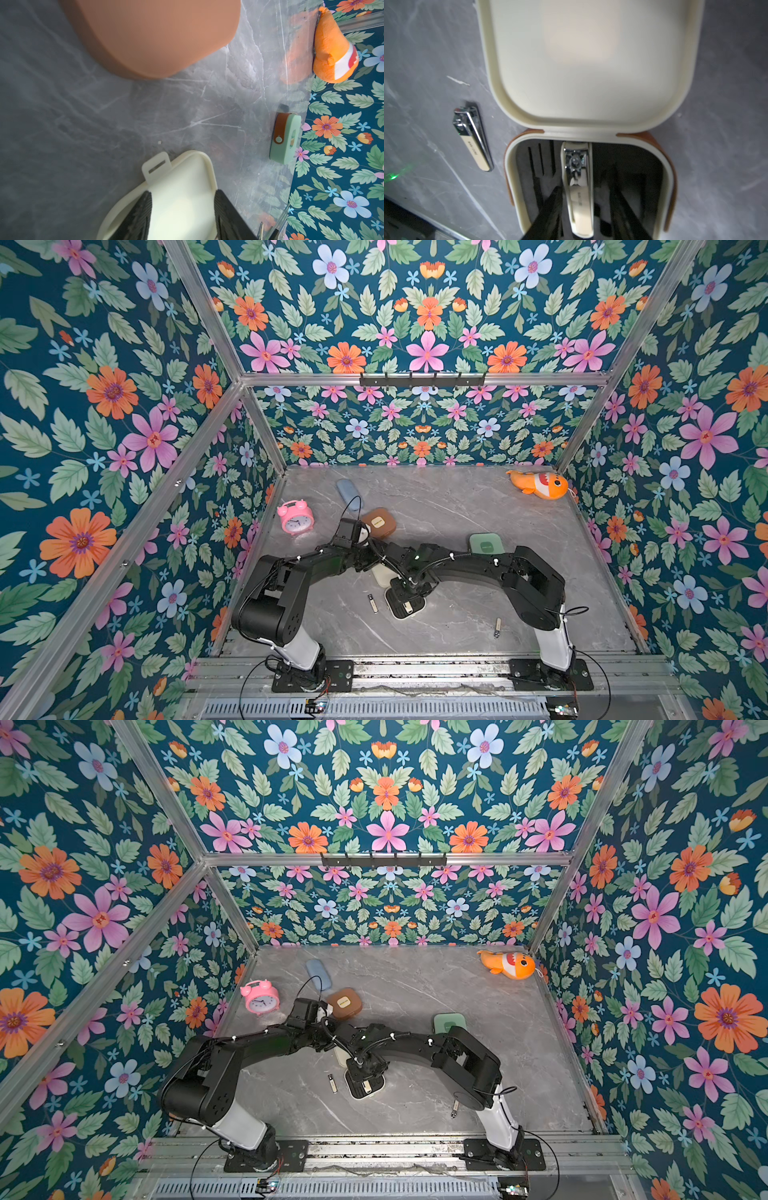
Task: Organize nail clipper sets
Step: Place the nail clipper in the storage box.
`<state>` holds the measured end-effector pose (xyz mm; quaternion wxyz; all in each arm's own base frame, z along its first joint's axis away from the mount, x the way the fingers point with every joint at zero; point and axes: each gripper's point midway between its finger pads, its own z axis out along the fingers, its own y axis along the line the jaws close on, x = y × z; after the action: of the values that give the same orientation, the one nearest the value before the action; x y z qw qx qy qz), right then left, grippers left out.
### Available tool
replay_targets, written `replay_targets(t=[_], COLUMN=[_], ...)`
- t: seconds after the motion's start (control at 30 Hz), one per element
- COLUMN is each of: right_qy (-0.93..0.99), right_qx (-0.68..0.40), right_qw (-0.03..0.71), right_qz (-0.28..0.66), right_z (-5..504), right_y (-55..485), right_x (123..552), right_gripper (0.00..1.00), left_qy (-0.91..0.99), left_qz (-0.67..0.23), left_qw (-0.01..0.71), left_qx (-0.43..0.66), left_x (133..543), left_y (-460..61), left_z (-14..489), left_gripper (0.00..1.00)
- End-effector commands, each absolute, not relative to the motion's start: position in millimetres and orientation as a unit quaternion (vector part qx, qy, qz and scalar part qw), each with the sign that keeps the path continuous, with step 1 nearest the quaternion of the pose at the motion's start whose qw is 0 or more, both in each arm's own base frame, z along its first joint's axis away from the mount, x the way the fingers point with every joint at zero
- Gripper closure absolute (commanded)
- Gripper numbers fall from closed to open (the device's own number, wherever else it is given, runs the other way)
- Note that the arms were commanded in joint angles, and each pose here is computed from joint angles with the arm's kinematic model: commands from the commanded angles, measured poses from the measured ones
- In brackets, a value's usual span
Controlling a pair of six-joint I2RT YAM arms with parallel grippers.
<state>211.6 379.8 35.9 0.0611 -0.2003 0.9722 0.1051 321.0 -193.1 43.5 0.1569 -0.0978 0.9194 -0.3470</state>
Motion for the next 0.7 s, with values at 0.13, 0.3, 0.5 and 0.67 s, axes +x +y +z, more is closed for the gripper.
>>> replay_targets(t=[0.13,0.3,0.5,0.67], right_qy=[0.971,0.970,0.974,0.985], right_qx=[-0.201,-0.193,-0.153,-0.076], right_qw=[0.089,0.113,0.147,0.151], right_qz=[0.099,0.096,0.077,0.038], right_z=[61,79,101,104], right_y=[380,368,326,263], right_x=[223,225,220,201], right_gripper=[0.51,0.39,0.26,0.22], left_qy=[0.920,0.916,0.911,0.905], left_qz=[-0.341,-0.342,-0.348,-0.354], left_qw=[0.171,0.187,0.204,0.221], left_qx=[-0.095,-0.096,-0.088,-0.080], left_x=[329,337,343,346], left_y=[-188,-183,-183,-184], left_z=[52,66,88,107], left_gripper=[0.48,0.46,0.43,0.40])
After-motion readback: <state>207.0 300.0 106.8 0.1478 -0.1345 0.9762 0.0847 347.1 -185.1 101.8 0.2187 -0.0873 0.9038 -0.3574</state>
